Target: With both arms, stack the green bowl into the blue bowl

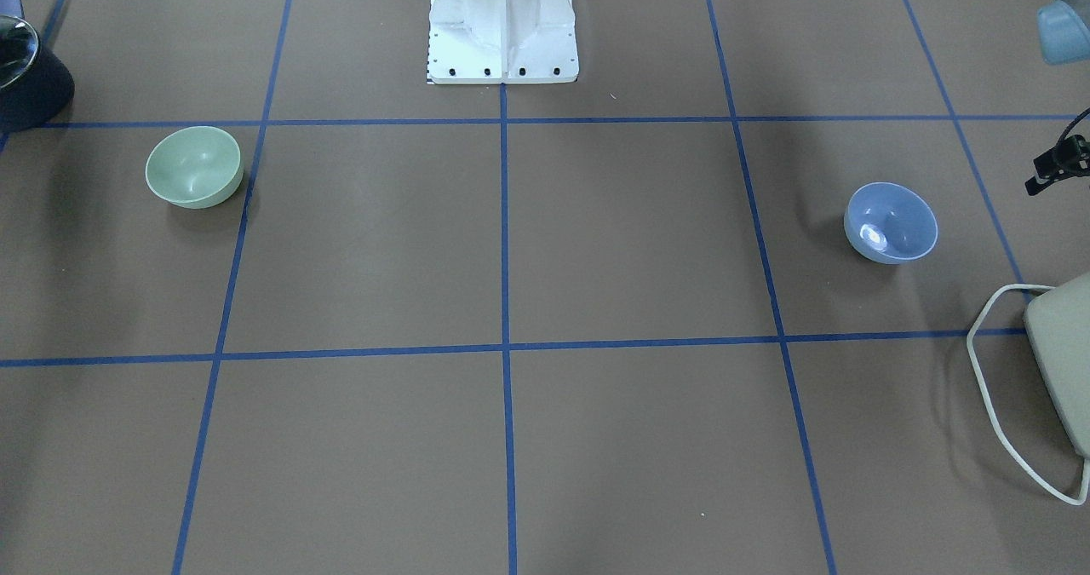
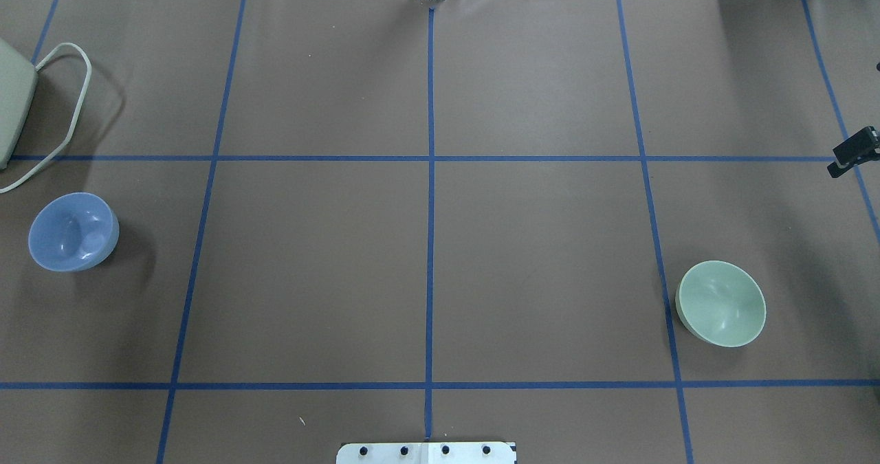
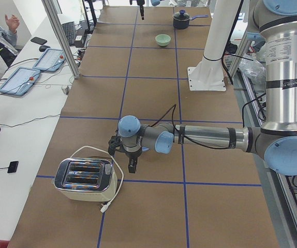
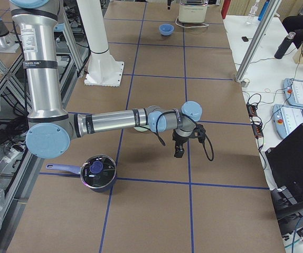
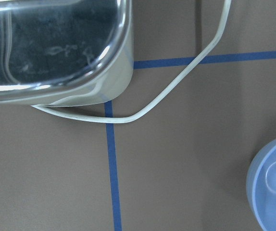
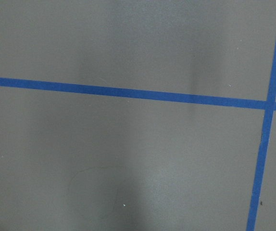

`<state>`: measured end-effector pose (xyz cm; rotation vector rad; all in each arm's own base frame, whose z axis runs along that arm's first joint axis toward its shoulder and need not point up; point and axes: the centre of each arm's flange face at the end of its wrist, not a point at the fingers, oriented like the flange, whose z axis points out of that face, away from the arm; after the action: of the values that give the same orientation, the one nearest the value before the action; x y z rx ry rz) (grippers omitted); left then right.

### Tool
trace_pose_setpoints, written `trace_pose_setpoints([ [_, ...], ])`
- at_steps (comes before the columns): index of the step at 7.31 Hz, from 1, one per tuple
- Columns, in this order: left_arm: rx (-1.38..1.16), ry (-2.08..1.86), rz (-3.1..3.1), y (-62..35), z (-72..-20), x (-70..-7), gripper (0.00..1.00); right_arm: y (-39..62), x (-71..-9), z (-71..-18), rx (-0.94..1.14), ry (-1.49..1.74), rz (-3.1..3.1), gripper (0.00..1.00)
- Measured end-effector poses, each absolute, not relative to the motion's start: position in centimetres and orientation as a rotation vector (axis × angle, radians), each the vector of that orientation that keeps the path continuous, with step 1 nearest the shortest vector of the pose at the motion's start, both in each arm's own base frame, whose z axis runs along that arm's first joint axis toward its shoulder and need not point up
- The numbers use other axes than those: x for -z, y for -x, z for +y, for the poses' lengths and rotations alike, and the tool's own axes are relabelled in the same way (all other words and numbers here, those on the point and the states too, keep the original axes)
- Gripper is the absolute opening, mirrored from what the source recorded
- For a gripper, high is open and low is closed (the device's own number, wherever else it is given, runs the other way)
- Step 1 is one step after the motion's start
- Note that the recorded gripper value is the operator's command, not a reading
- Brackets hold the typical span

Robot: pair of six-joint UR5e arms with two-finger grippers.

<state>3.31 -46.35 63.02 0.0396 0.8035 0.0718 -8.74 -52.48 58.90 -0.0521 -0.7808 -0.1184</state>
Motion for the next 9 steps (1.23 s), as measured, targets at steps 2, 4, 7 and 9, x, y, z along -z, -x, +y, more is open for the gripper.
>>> trace_pose_setpoints([
  [2,-0.071,-0.039,0.803,-3.3,-46.3,-63.1,1.0,8.9,-58.4,-52.9,0.122,0.044,-0.786,1.0],
  [4,-0.072,-0.041,0.804,-3.3,-46.4,-62.9,1.0,9.0,-57.8,-53.3,0.128,0.033,-0.792,1.0],
  [7,-0.047,-0.046,0.812,-3.6,-47.2,-61.7,1.0,9.3,-56.7,-54.0,0.167,-0.047,-0.812,1.0],
  [9,-0.002,-0.049,0.824,-4.0,-47.8,-60.6,1.0,9.5,-55.9,-54.1,0.178,-0.072,-0.818,1.0],
])
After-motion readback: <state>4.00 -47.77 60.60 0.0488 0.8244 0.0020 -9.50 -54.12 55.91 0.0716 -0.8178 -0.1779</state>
